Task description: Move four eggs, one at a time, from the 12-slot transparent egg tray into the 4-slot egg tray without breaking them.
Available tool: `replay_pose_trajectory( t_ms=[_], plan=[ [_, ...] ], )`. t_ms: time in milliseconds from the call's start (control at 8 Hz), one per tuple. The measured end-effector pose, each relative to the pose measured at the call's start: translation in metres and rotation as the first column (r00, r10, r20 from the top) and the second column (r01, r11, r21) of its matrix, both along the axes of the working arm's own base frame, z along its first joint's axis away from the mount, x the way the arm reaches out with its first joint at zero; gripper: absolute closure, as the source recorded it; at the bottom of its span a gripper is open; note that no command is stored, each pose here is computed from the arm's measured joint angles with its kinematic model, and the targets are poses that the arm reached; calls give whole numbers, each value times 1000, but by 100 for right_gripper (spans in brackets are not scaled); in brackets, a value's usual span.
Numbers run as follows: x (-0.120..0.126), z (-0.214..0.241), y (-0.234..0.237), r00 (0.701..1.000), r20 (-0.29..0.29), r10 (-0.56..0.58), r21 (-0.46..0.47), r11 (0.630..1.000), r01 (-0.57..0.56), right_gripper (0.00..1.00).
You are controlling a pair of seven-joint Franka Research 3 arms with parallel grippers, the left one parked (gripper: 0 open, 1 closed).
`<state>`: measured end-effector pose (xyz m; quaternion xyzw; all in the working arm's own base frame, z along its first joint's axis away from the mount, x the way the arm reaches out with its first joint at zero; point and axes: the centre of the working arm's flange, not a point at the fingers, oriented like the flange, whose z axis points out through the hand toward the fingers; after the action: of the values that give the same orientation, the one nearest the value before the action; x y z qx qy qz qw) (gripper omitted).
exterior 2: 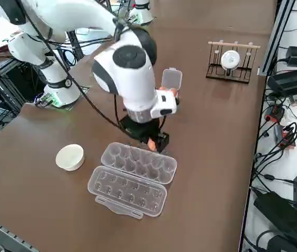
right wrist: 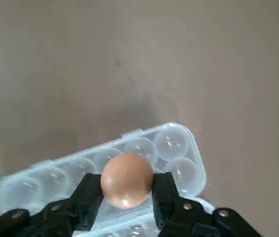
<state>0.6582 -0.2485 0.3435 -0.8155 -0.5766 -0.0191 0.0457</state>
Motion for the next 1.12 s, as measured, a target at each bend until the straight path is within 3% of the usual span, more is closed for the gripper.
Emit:
replay_pose_trajectory(
  t_ms=[375,750,1125],
  plan=[
    [4,19,83,979,-68,-194,0,981,194,42],
    [-5,35,200,904,-105,-414,-43,910,412,42],
    [-17,15,281,824,-77,-562,-57,827,559,42]
  ],
)
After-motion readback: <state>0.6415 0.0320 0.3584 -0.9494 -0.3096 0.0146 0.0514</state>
